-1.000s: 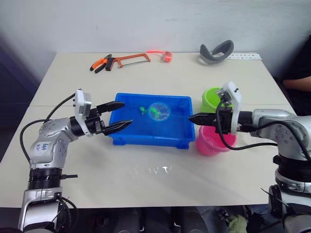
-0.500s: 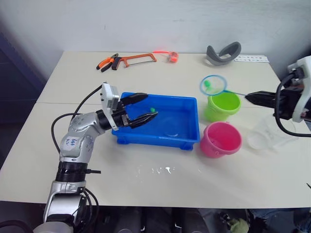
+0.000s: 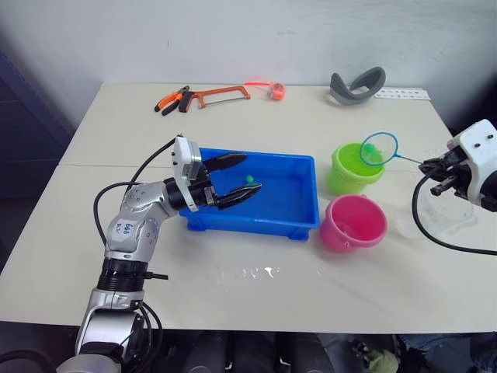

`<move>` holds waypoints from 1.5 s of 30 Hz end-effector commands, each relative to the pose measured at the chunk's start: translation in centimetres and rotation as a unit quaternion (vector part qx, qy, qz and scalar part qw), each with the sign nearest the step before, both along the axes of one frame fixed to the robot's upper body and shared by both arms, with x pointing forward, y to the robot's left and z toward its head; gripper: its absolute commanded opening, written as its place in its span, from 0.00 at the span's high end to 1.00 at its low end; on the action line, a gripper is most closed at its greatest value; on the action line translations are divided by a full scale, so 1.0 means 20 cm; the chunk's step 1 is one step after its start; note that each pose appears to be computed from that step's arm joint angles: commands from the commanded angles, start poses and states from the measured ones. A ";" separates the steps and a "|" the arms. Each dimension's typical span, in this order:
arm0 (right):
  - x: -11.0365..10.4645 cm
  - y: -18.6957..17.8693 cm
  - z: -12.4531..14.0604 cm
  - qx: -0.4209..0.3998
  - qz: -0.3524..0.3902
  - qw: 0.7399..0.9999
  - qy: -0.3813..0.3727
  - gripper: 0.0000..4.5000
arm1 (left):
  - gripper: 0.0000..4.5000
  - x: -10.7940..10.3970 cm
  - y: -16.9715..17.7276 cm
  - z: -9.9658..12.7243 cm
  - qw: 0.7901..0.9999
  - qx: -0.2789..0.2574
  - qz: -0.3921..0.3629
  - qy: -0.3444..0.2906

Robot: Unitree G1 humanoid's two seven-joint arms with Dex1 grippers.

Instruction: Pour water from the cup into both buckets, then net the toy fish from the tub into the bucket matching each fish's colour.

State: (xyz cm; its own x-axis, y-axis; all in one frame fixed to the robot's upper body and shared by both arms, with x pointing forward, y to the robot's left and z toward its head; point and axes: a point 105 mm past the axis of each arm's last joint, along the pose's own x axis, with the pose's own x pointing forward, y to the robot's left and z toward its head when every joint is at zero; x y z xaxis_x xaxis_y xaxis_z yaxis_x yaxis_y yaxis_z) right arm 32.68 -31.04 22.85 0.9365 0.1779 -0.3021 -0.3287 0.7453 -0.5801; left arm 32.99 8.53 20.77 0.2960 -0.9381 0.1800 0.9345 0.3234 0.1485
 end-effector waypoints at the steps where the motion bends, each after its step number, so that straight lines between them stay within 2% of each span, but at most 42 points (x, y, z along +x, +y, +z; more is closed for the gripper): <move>1: -0.02 0.04 0.07 -0.117 0.037 0.991 -0.055 1.00 | 0.02 -0.01 0.00 0.04 1.000 0.004 -0.007 -0.019; 6: -0.02 0.04 0.07 -0.293 0.069 0.946 -0.120 1.00 | 0.02 -0.01 -0.02 0.03 1.000 0.007 -0.015 -0.021; 10: -0.04 0.06 0.08 -0.419 0.097 0.883 -0.189 1.00 | 0.02 -0.02 -0.04 0.03 0.999 0.012 -0.025 -0.020; 15: -0.04 0.03 0.05 -0.498 0.107 0.833 -0.215 1.00 | 0.02 -0.01 -0.04 0.03 0.999 0.012 -0.029 -0.021; 18: -0.03 0.02 0.07 -0.506 0.102 0.823 -0.239 1.00 | 0.02 -0.01 -0.05 0.03 0.999 0.010 -0.030 -0.022; 21: -0.04 0.05 0.09 -0.488 0.115 0.827 -0.253 1.00 | 0.02 -0.01 -0.03 0.04 0.999 0.006 -0.026 -0.022; 22: -0.04 0.07 0.11 -0.450 0.112 0.846 -0.261 1.00 | 0.02 -0.01 -0.02 0.04 0.999 0.006 -0.024 -0.023; 24: -0.02 0.12 0.15 -0.318 0.097 0.905 -0.265 1.00 | 0.02 -0.02 0.04 0.05 0.999 0.000 -0.019 -0.029; 26: -0.01 0.19 0.20 -0.165 0.101 0.949 -0.249 1.00 | 0.02 -0.03 0.15 0.06 0.999 -0.006 -0.011 -0.038; 28: 0.00 0.24 0.21 -0.079 0.108 0.966 -0.220 1.00 | 0.02 -0.05 0.21 0.05 0.999 -0.006 -0.012 -0.044; 30: -0.02 0.33 0.23 -0.015 0.146 0.972 -0.185 1.00 | 0.02 -0.05 0.31 0.04 0.999 0.005 0.003 -0.044; 33: -0.03 0.47 0.20 -0.041 0.201 0.970 -0.128 1.00 | 0.02 -0.02 0.50 -0.02 0.997 0.055 0.054 -0.029; 37: -0.02 0.62 0.10 -0.076 0.237 0.967 -0.057 1.00 | 0.02 -0.03 0.68 -0.02 0.991 0.070 0.110 -0.027; 45: 0.04 0.79 -0.03 -0.124 0.269 0.955 -0.025 1.00 | 0.02 -0.09 0.70 -0.04 0.990 0.086 0.108 -0.014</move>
